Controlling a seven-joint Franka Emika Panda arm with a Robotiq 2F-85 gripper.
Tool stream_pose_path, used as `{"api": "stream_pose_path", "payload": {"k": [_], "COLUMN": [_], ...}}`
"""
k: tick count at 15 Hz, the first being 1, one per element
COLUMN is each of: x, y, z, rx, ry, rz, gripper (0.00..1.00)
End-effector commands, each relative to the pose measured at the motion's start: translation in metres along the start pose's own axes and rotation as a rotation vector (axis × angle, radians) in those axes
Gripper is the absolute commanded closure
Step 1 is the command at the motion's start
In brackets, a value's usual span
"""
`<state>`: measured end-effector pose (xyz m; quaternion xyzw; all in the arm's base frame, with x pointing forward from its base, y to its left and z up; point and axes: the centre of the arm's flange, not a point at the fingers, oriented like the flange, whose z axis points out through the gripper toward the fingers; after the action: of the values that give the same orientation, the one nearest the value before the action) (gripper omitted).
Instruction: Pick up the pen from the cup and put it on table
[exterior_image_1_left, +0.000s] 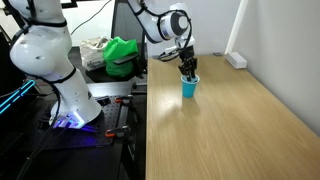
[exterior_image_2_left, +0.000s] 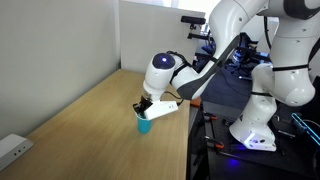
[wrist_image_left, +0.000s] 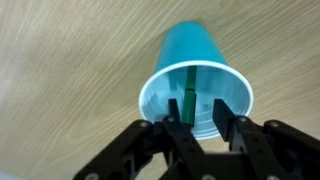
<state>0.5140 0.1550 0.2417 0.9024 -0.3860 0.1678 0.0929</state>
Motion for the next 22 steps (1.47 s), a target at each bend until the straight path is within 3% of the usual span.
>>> {"api": "stream_pose_path", "payload": {"k": [1, 22], "x": [0.005, 0.016], "y": [-0.004, -0.004], "z": [0.005, 0.017], "rx": [0.026, 0.016], "ry": [0.002, -0.004], "rz": [-0.009, 0.001], "gripper": [0.58, 0.59]}}
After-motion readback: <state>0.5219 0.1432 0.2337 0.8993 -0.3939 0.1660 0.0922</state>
